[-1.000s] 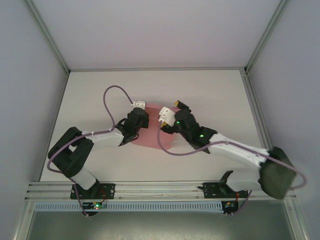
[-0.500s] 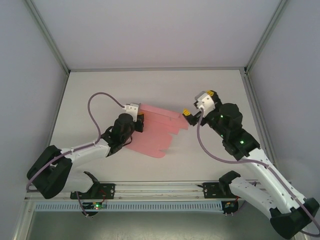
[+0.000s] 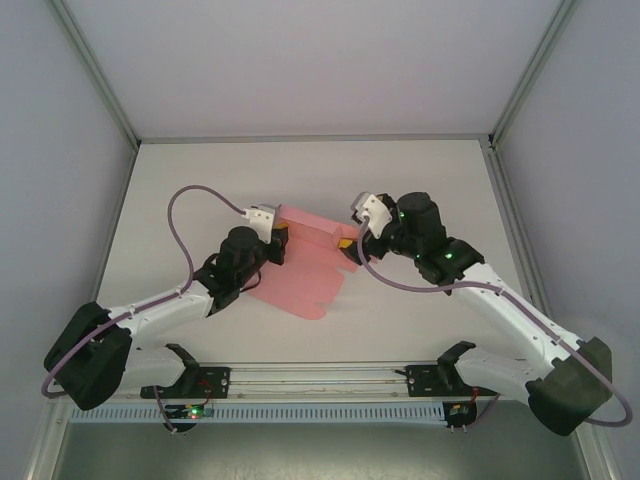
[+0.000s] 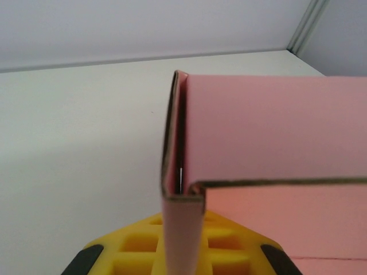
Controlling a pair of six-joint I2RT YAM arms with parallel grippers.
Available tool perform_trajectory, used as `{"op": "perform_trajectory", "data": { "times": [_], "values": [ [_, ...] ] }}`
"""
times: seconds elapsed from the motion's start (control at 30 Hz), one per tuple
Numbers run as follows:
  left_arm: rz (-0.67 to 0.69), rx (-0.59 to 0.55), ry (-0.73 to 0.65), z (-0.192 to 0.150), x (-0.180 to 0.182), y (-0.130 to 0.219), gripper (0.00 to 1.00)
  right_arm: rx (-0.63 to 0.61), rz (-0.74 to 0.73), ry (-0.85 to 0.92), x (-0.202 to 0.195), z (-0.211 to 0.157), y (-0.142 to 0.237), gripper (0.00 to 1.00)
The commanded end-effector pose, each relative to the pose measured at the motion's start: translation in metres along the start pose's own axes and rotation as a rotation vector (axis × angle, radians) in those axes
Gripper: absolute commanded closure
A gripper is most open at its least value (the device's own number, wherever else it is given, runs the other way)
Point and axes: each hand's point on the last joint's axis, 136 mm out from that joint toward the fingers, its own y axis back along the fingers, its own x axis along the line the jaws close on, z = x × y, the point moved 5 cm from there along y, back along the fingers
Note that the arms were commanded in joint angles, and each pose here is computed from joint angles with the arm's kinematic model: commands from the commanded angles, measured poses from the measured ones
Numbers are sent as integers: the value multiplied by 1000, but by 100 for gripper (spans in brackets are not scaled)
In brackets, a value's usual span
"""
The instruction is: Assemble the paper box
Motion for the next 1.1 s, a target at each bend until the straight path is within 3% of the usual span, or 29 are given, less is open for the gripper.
{"op": "perform_trajectory", "data": {
  "times": [0.0, 0.13, 0.37, 0.63, 0.77, 0.9, 1.07],
  "values": [
    [-95, 23, -20, 0, -13, -8, 100, -133, -99, -6, -6, 30, -7, 2],
    [-86, 31, -24, -5, -15, -15, 100, -177, -249, -54, -13, 42, -16, 2],
    [-5, 9, 3, -3, -14, -20, 100, -168, -615, -303, -36, 34, -17, 2],
    [53, -7, -12, 1, -20, -23, 100, -169, -821, -385, -46, 30, -5, 2],
    [131, -9, 5, -1, -9, -19, 100, -115, -797, -296, -45, 29, 0, 2],
    [199, 3, 39, 1, 5, -14, 100, -39, -642, -254, -43, 11, 8, 2],
    [185, 10, 52, 3, 15, -6, 100, -98, -563, -342, -54, -11, 42, 2]
  ]
}}
